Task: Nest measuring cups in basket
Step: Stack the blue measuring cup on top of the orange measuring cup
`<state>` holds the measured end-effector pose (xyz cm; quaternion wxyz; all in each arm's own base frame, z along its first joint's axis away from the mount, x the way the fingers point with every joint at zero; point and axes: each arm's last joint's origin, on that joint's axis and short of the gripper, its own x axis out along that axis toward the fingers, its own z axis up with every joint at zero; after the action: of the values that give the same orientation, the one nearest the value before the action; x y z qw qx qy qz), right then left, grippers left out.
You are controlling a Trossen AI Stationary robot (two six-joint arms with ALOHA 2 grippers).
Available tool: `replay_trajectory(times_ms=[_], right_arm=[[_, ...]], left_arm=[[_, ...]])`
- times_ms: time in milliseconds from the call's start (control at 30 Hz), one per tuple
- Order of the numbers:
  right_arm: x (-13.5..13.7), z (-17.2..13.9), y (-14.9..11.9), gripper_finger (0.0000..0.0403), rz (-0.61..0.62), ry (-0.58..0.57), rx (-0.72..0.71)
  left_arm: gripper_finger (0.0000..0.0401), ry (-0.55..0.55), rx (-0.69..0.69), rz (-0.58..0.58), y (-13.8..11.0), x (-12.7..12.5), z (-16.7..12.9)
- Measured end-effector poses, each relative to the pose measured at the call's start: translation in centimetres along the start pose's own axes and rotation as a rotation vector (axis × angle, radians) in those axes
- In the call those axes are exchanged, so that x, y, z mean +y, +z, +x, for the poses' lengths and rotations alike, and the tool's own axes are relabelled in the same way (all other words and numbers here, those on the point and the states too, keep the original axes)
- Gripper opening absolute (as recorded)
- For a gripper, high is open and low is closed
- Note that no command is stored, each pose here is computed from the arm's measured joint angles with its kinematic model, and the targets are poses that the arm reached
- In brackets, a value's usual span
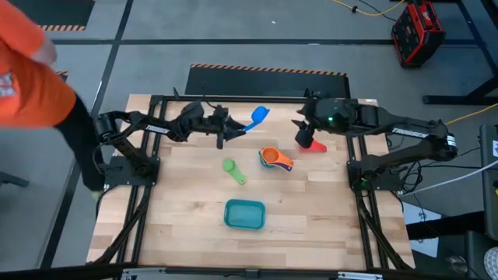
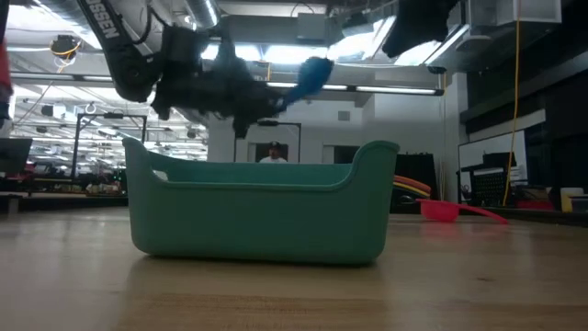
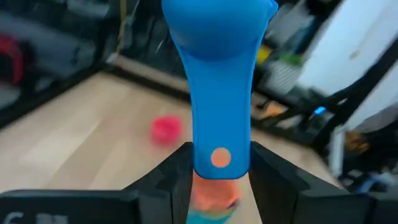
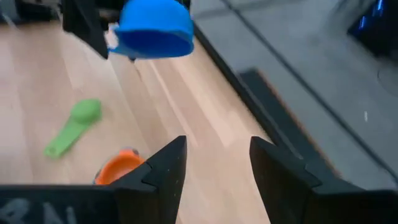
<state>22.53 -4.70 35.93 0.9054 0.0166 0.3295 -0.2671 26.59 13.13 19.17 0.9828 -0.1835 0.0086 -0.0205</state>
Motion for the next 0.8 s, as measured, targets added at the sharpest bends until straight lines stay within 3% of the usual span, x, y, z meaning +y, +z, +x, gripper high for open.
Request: replay_trajectory(times_ms=[400,667,800], right_arm=[[1.7,2.6,-1.4,0.0181,-0.074,0.266,-0.606],[2.4,4.2,-1.8,0.0181,-0.036,0.3,-0.778],[3.1,5.0,-1.5,0.0181,-0.019,0.427,-0.828]], left_arm=[[0.0134,-0.239,-0.239,0.096,1.7,-4.6,1.1],[0.0134,-0.314,-0.283,0.118,1.6,-6.6,1.5],[0.0134,-0.325,-0.29,0.147,1.5,-7.1,1.7]])
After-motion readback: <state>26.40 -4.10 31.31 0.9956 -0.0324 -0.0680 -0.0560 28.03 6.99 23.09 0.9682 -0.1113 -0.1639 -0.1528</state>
